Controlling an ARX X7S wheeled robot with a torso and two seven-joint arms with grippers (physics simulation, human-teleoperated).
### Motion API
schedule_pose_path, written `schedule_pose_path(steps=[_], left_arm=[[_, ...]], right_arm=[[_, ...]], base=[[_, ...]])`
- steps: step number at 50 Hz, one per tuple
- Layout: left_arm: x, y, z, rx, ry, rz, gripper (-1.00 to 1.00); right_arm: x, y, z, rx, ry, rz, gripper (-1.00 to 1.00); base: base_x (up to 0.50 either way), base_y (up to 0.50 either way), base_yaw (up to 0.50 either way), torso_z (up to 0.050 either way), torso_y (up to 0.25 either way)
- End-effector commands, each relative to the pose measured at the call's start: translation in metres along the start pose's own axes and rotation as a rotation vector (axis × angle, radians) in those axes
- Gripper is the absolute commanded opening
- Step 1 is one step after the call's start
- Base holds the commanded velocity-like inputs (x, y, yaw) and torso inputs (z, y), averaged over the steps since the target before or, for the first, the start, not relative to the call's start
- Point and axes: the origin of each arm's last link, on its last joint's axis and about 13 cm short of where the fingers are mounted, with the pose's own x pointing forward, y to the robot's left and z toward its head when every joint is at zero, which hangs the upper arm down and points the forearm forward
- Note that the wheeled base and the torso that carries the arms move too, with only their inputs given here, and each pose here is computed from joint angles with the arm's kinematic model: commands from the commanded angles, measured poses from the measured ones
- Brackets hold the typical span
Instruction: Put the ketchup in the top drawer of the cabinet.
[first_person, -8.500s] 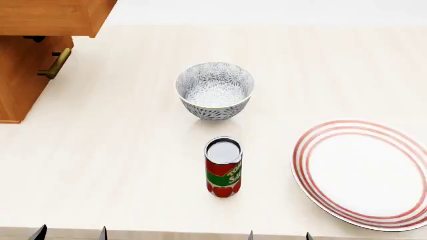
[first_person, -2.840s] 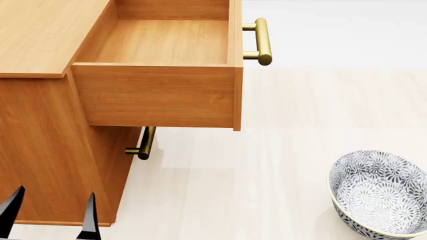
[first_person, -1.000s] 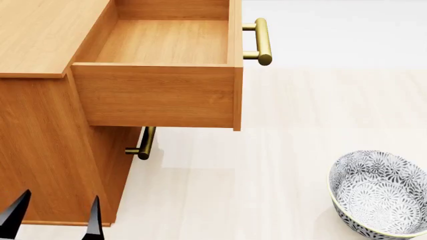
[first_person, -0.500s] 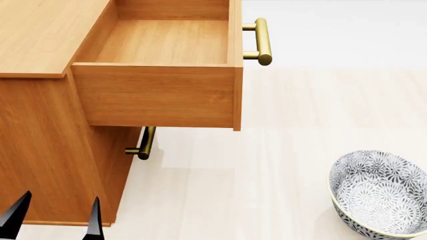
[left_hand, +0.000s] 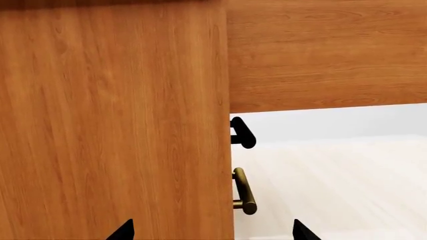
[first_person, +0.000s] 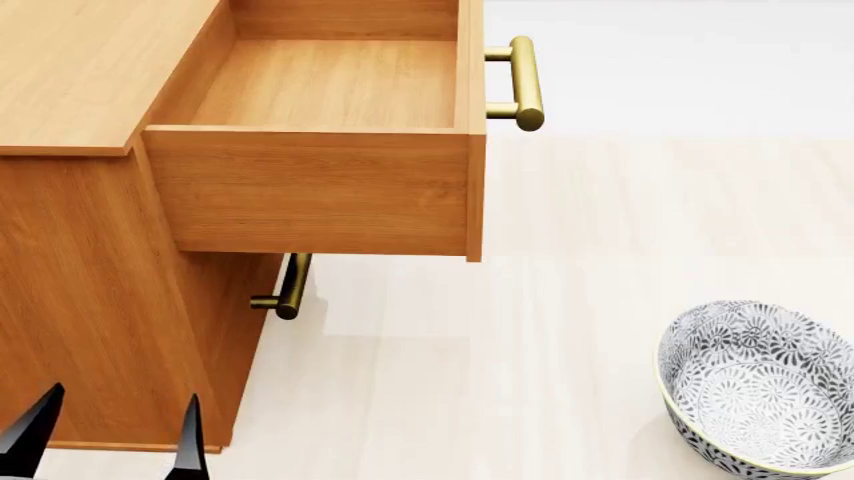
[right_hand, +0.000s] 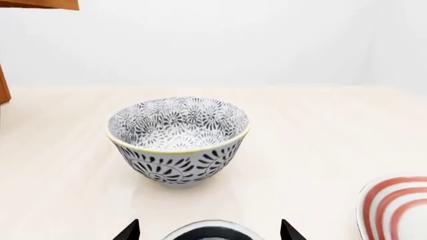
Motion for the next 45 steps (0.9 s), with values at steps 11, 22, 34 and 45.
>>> schedule_pose_path(steps=[11,22,34,45], left_arm=[[0.000,0.000,-0.001,-0.001,0.002,-0.001,1.00],[0.000,-0.001,-0.001,0.000,0.004,-0.001,1.00],[0.001,-0.001,-0.001,-0.001,0.008,-0.005,1.00],[0.000,0.000,0.000,-0.004,0.006,-0.004,1.00]], right_arm=[[0.001,0.000,-0.036,0.000,0.103,-0.008,1.00],[-0.001,0.002,-0.037,0.003,0.096,0.001,-1.00],[-0.008,-0.006,-0.007,-0.011,-0.024,-0.064,-1.00],[-0.051,-0.008,0.049,-0.028,-0.226,-0.100,-1.00]], base=[[0.00,0.00,0.00,0.000,0.000],[0.00,0.00,0.00,0.000,0.000],[0.00,0.00,0.00,0.000,0.000],[0.00,0.00,0.00,0.000,0.000]])
